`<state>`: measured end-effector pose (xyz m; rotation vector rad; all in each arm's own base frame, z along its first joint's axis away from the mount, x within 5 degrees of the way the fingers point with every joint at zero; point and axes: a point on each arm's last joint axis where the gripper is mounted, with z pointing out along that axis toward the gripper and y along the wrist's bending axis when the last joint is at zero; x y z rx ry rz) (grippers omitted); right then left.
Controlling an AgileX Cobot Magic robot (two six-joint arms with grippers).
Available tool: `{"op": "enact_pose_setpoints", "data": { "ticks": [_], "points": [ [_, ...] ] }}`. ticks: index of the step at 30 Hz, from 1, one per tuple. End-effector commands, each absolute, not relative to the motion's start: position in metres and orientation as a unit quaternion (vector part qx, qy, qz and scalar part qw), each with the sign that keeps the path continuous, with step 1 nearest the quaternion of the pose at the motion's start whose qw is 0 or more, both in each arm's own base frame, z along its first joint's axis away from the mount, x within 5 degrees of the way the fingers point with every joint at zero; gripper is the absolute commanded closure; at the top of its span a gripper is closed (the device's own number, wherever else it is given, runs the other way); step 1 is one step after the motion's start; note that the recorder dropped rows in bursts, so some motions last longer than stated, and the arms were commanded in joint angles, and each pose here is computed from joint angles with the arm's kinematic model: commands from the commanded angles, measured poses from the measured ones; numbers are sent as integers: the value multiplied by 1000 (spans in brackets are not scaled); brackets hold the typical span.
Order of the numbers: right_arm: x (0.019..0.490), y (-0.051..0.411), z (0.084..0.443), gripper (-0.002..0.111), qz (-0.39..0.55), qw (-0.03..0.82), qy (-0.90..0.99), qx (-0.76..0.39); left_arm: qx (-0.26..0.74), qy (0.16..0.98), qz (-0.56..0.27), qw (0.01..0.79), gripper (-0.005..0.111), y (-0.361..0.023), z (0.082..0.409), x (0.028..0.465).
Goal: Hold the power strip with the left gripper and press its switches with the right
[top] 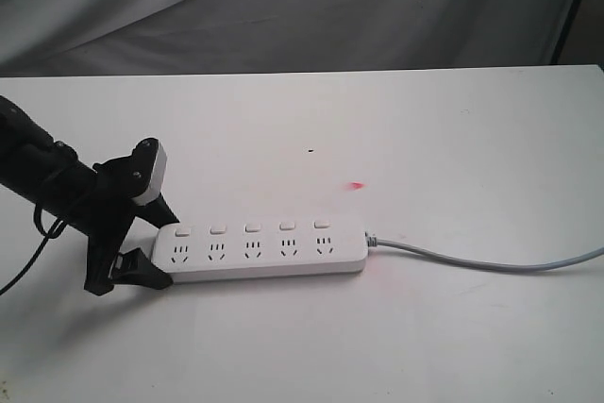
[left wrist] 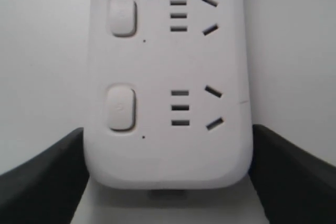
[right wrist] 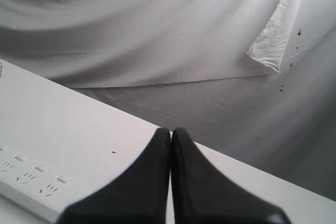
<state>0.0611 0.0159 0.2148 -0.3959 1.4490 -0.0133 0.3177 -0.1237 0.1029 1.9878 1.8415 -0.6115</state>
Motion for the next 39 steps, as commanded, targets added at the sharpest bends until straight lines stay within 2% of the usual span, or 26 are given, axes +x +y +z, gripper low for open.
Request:
{"op": "enact_pose_setpoints", "data": {
  "ticks": [1,39],
  "points": [
    [61,16,214,108,-6,732,657,-181,707,648,-222,176,35,-125,105,316],
    [61,16,214,108,-6,732,657,-181,705,652,-212,181,35,-125,104,318]
  ]
}}
